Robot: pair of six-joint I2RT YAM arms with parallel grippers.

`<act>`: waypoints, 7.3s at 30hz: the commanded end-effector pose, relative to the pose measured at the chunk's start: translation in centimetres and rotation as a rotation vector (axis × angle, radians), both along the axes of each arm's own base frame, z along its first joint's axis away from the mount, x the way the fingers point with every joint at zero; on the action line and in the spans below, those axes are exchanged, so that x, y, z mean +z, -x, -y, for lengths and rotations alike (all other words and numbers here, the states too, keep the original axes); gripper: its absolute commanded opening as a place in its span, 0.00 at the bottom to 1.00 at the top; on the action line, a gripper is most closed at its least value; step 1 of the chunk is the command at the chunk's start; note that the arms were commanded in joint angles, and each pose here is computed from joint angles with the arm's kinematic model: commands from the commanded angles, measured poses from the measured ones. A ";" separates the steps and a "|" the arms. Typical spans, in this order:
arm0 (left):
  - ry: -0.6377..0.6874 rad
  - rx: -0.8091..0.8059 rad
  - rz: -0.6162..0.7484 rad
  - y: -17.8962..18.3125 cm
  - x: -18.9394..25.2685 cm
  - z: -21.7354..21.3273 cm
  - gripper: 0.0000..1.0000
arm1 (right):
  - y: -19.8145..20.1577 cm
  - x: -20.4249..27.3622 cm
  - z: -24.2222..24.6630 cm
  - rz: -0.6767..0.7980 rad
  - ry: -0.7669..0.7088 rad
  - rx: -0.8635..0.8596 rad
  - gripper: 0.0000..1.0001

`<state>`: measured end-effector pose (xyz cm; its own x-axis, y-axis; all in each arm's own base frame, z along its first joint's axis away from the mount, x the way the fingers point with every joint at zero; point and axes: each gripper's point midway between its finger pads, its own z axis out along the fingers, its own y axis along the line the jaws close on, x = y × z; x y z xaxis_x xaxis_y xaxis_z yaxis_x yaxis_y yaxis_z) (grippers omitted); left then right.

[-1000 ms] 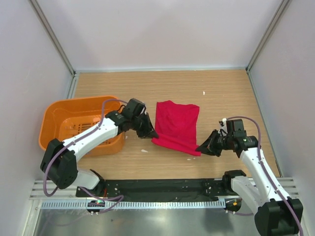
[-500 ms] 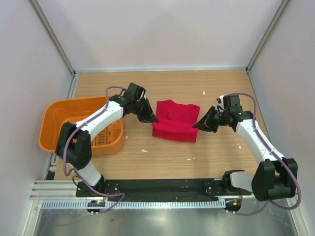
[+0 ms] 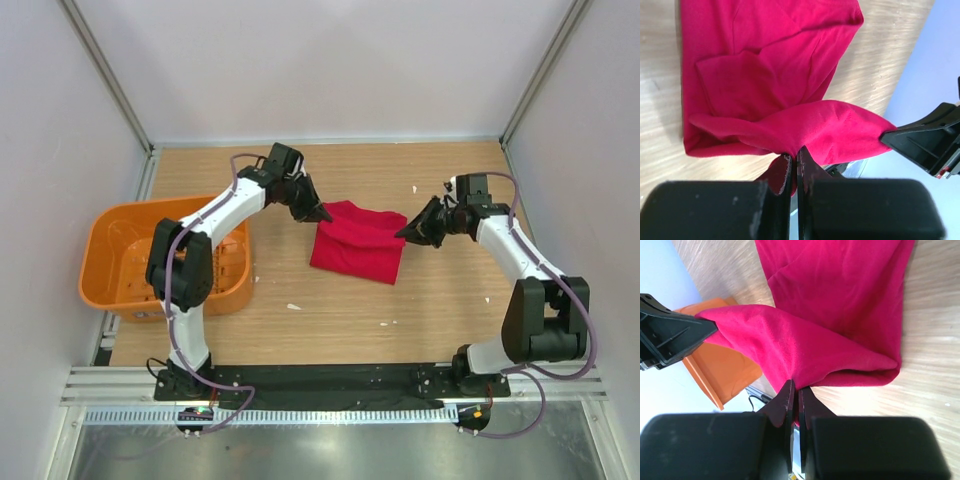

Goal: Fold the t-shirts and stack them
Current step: Fold the tshirt, then neatly place the folded tshirt to the corner

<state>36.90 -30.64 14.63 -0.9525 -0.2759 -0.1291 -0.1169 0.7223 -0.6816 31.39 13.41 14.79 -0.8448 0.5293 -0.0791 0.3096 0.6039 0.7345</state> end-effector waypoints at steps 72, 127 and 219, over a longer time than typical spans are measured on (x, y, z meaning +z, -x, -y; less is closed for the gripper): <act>-0.291 -0.190 -0.021 3.0 -11.8 -2.5 0.06 | 0.9 -11.2 0.6 -0.079 0.129 0.040 0.09; -0.375 -0.073 0.161 -0.5 -2.1 -4.5 0.00 | -5.8 -1.5 -0.2 0.193 0.185 0.213 0.01; -0.300 -0.045 0.187 9.0 -1.9 -8.8 0.57 | -13.2 -10.1 5.1 0.106 1.069 0.503 0.01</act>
<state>27.85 -20.93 11.14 -0.9285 -0.1526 -0.3386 -0.0116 0.9232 -0.3841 44.54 16.07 2.55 -0.9093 -0.1569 -0.3854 -0.2324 0.9598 0.1576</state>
